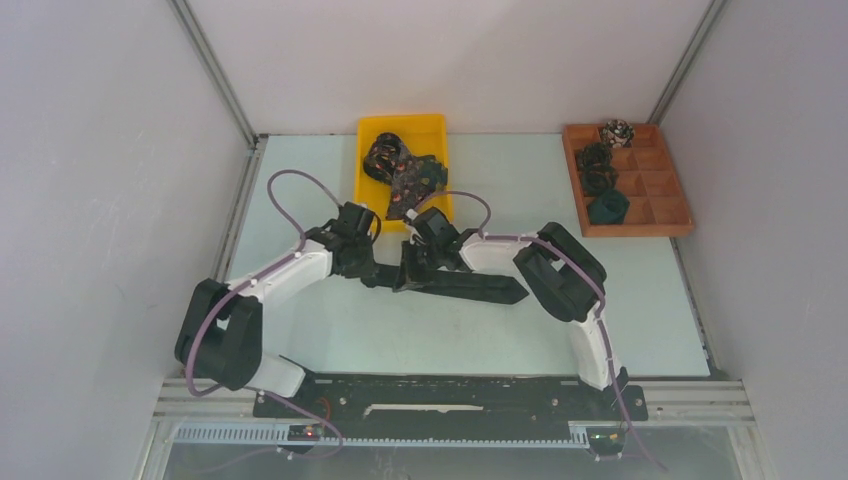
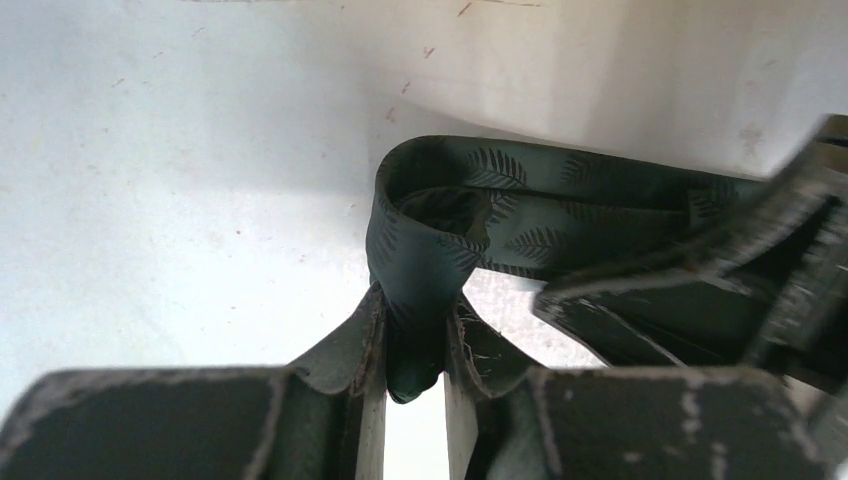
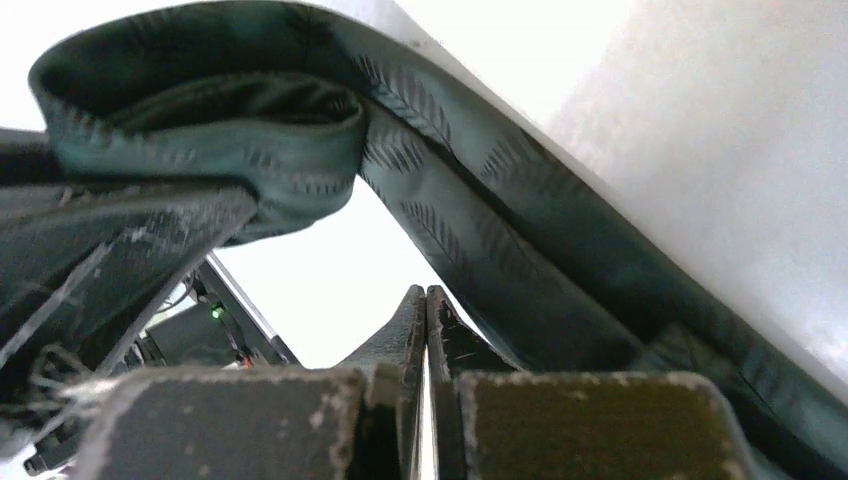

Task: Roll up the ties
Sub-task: Roll the tie at the center of the board.

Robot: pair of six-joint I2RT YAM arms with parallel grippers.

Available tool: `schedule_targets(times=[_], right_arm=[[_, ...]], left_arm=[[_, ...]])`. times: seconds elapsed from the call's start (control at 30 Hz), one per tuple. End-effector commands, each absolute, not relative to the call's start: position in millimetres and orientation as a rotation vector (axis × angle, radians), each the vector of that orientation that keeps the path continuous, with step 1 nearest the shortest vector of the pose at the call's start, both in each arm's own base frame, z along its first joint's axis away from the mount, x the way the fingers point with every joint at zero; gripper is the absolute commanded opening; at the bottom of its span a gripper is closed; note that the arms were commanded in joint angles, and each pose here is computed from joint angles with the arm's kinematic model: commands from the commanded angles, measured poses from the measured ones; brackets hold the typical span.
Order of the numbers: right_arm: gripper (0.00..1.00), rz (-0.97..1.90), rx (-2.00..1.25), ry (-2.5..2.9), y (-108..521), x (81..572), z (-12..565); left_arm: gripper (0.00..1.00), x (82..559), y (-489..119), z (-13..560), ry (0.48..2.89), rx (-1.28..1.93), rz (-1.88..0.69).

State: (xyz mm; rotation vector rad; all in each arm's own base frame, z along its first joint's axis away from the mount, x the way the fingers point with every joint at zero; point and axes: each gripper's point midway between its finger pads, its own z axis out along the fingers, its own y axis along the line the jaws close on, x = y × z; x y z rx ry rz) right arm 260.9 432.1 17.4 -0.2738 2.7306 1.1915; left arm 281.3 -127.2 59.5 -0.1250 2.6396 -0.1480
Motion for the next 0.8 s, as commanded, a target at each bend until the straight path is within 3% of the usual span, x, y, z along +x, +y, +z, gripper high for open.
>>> schedule_targets(times=[0.0, 0.77], right_arm=[[0.00, 1.190, -0.306, 2.641, 422, 265, 53], [0.00, 1.023, -0.291, 2.594, 369, 265, 87]], left_arm=[[0.00, 292, -117, 68, 2.598, -0.086, 0.009], [0.02, 295, -126, 58, 2.601, 0.046, 0.308]])
